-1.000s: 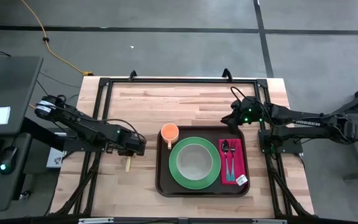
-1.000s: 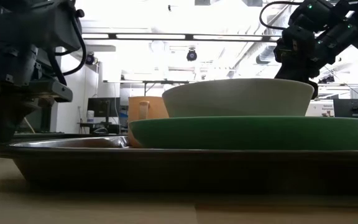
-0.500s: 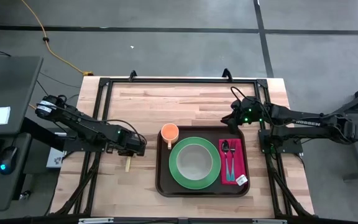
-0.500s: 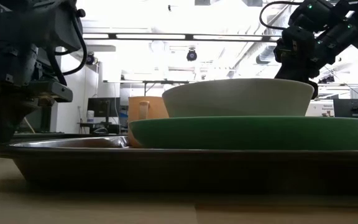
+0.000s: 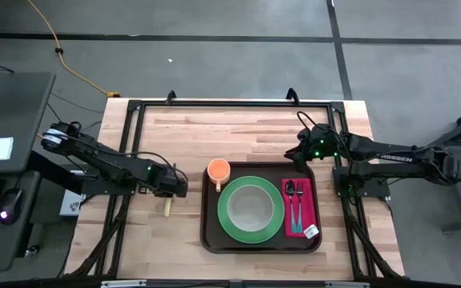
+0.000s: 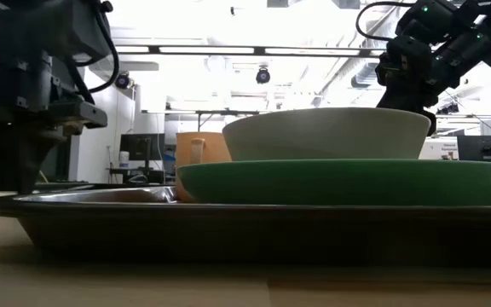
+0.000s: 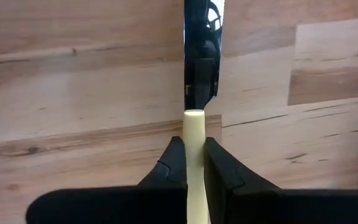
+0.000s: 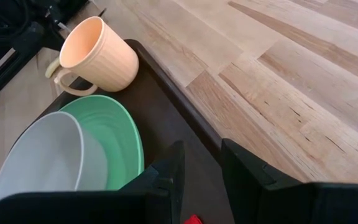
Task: Set up tray
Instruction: Put the yellow knife to the right of the blue fork on the red napkin
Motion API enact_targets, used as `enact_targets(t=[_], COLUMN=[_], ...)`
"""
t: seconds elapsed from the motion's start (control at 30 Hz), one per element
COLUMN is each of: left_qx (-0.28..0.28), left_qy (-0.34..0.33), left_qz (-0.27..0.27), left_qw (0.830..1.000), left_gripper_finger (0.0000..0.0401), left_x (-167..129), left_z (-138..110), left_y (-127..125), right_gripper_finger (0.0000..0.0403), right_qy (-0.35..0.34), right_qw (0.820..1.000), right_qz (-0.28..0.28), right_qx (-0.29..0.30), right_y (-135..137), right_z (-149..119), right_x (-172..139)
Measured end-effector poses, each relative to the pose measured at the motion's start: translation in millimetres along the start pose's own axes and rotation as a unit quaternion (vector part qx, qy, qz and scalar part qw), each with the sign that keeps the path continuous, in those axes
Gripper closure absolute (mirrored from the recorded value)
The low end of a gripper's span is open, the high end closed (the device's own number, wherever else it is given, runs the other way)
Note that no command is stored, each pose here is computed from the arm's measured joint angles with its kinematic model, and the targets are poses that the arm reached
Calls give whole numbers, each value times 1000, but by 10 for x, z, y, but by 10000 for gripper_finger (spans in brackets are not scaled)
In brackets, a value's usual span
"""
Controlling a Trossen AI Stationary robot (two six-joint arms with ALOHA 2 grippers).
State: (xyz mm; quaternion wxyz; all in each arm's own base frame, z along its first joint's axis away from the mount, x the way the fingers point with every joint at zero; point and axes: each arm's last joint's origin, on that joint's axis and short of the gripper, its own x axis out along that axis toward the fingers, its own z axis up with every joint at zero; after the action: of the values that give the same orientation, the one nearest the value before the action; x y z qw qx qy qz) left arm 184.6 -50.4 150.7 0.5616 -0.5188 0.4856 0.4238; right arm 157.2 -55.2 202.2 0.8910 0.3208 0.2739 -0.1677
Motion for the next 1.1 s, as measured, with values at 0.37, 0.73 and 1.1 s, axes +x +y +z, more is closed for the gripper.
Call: enact_targets(t=[0.37,0.73,1.1], left_qx=[11,22,46], left_qy=[-5,-65,-121], left_qz=[-29,-104,-186], left_qw=[1000,992,974], left_gripper_finger=[355,355,355], left_x=[-97,-314,-457], left_z=[8,56,82], left_y=[3,26,-45], right_gripper_finger=[320,320,320], right_qy=[-1,-20,-51], right_qw=[1000,1000,998], right_qz=[1,13,32], right_qx=[1,-1,-5], right_y=[1,23,60], right_z=[1,40,101], right_x=[0,-1,-7])
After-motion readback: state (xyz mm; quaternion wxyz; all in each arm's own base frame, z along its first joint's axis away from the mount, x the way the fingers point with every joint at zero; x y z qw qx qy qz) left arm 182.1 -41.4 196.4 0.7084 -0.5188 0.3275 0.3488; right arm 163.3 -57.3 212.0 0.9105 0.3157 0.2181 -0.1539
